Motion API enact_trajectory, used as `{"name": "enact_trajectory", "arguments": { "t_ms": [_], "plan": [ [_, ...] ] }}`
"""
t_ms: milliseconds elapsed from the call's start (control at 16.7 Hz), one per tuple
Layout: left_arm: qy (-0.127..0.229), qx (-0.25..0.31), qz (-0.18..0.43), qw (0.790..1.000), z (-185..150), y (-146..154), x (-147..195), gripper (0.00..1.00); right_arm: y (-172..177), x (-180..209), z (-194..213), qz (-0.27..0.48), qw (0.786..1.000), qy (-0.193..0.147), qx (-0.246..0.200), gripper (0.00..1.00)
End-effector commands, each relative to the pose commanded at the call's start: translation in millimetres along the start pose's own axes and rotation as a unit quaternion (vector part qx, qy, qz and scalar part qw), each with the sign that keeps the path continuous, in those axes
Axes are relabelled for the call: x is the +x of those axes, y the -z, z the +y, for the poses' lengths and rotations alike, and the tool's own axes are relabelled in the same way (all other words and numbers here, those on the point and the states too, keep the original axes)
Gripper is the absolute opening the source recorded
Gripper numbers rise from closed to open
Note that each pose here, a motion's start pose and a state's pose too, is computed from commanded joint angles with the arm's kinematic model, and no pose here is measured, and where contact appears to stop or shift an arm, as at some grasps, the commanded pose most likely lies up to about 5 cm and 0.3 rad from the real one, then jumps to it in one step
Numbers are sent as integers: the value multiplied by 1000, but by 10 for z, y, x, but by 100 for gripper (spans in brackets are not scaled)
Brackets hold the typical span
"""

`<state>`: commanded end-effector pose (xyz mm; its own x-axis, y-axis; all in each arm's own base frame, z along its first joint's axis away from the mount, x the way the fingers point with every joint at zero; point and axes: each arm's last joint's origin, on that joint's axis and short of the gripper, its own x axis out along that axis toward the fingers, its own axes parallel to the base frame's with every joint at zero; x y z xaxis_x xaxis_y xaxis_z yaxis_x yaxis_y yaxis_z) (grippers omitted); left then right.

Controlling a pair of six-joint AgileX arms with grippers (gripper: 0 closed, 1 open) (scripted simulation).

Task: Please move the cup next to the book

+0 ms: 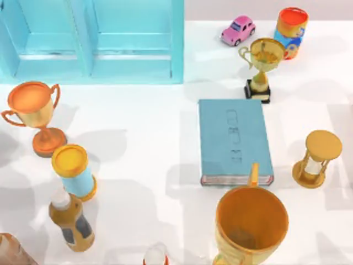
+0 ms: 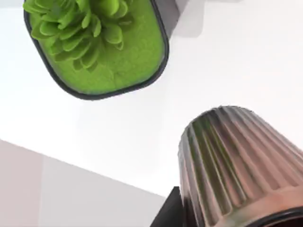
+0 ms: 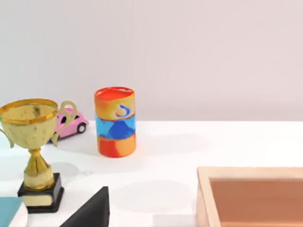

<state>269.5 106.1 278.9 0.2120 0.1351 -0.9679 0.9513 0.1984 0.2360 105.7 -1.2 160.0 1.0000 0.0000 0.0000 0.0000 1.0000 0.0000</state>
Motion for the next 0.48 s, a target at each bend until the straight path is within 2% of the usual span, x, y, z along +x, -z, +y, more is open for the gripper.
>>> {"name": "enact_trajectory", "arguments": {
  "t_ms": [120, 240, 480],
  "plan": [
    [-13, -61, -17, 998, 287, -308, -112, 0, 0, 0, 0, 0, 1000, 0, 0, 100],
    [-11, -130, -40, 991, 512, -693, -190, 0, 0, 0, 0, 0, 1000, 0, 0, 100],
    [33, -278, -81, 957, 725, -1573, -288, 0, 0, 0, 0, 0, 1000, 0, 0, 100]
  ]
}}
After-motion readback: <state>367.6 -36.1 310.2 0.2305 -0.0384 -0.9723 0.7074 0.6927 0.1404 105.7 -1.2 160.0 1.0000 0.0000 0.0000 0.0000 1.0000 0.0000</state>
